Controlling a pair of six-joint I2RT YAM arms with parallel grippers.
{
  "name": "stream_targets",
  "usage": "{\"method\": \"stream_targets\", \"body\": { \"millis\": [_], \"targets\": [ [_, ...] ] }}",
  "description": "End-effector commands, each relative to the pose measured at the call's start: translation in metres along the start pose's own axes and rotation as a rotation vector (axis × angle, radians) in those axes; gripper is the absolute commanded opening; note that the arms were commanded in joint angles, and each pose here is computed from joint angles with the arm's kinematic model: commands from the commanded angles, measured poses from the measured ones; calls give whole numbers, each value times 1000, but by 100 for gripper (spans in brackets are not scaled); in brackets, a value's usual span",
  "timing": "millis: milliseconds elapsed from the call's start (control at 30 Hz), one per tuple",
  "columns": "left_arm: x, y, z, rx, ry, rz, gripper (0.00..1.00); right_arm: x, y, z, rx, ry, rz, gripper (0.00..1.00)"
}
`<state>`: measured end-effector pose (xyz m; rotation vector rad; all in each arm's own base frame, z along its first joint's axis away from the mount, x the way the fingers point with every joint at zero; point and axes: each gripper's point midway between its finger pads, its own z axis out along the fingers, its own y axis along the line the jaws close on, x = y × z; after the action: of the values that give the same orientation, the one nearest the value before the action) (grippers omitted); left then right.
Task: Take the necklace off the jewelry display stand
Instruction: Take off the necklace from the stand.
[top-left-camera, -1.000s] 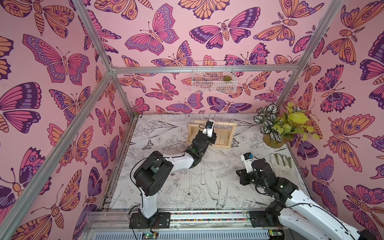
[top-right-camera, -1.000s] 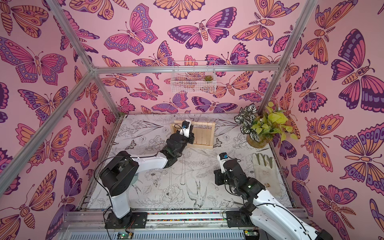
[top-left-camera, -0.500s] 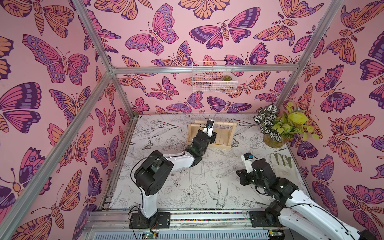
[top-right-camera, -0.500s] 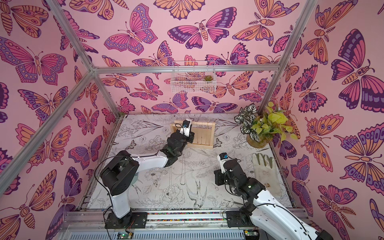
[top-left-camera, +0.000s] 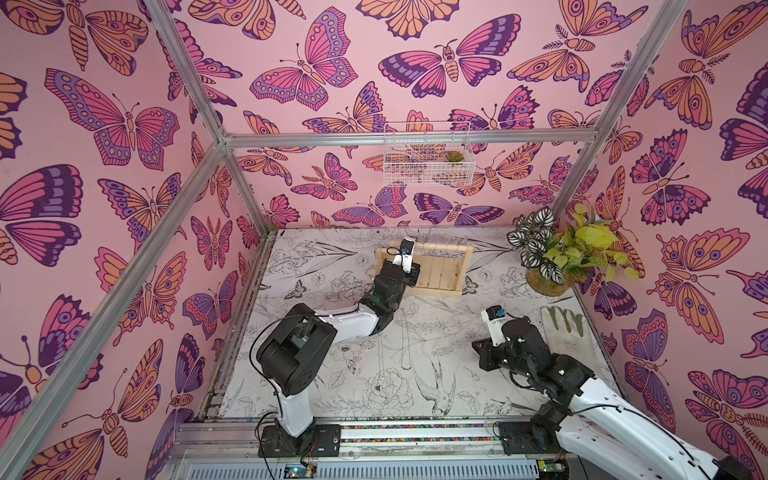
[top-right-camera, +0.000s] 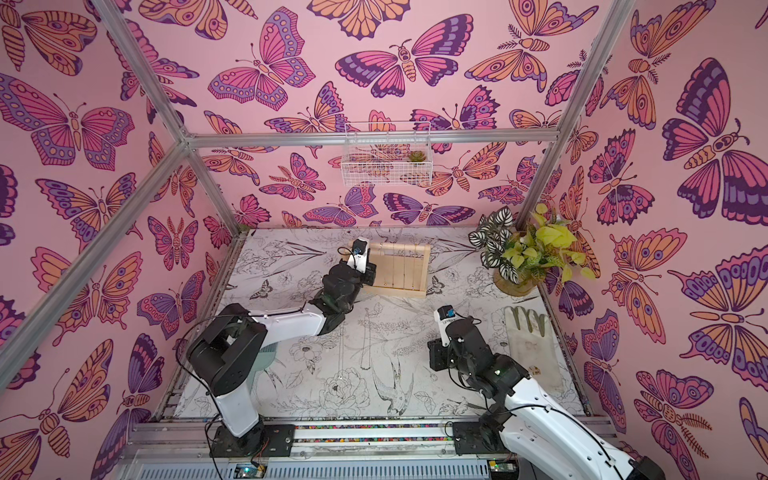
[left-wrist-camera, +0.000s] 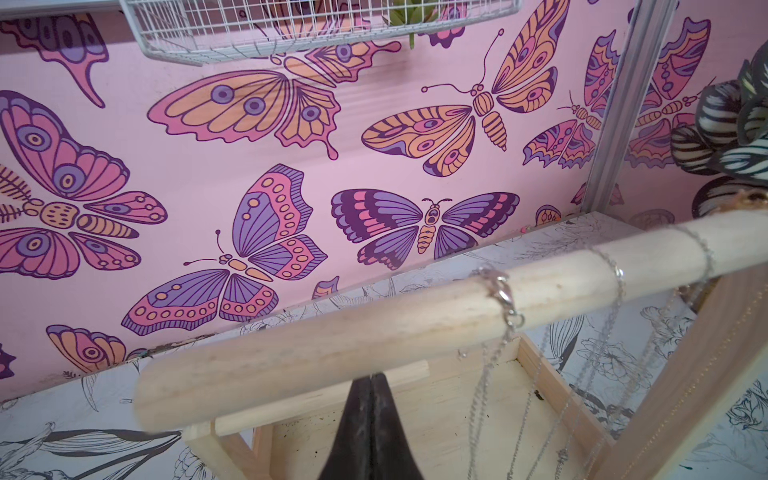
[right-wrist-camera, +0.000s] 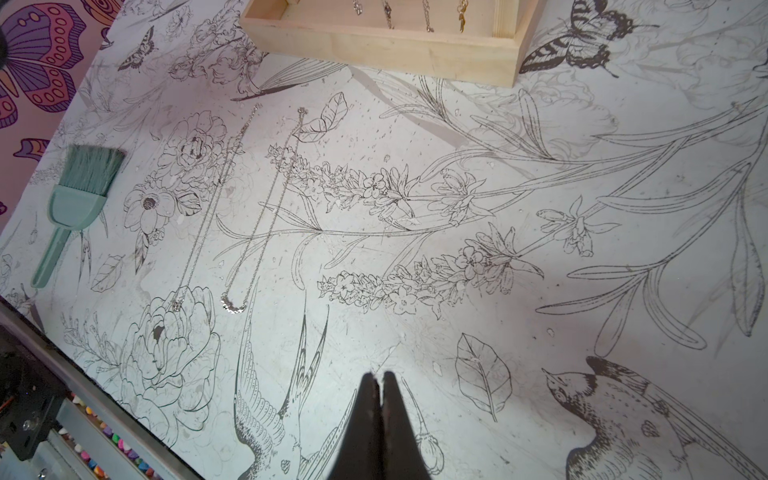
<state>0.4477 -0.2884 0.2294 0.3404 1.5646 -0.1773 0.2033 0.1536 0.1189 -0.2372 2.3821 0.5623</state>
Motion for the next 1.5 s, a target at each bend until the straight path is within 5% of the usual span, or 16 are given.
{"method": "stream_targets", "body": {
  "millis": [0, 167, 267, 733, 1133, 1467],
  "targets": [
    [-5, 7, -5, 0, -4, 2, 0, -10, 3, -2, -9, -26, -11, 0],
    [-4, -12, -9, 158, 24, -48, 42, -10, 4, -2, -11, -26, -10, 0],
    [1, -24, -12, 255, 39, -56, 47, -11, 5, -2, -15, -31, -11, 0],
    [3, -31, -15, 368, 68, -158, 32, -4, 0, -4, -3, -31, -11, 0],
    [4, -47, -5, 438, 59, -231, 36, -2, -2, -6, 3, -34, -10, 0],
    [4, -40, 4, 345, 50, -216, 32, 0, -3, -5, 2, -35, -10, 0]
  ]
}}
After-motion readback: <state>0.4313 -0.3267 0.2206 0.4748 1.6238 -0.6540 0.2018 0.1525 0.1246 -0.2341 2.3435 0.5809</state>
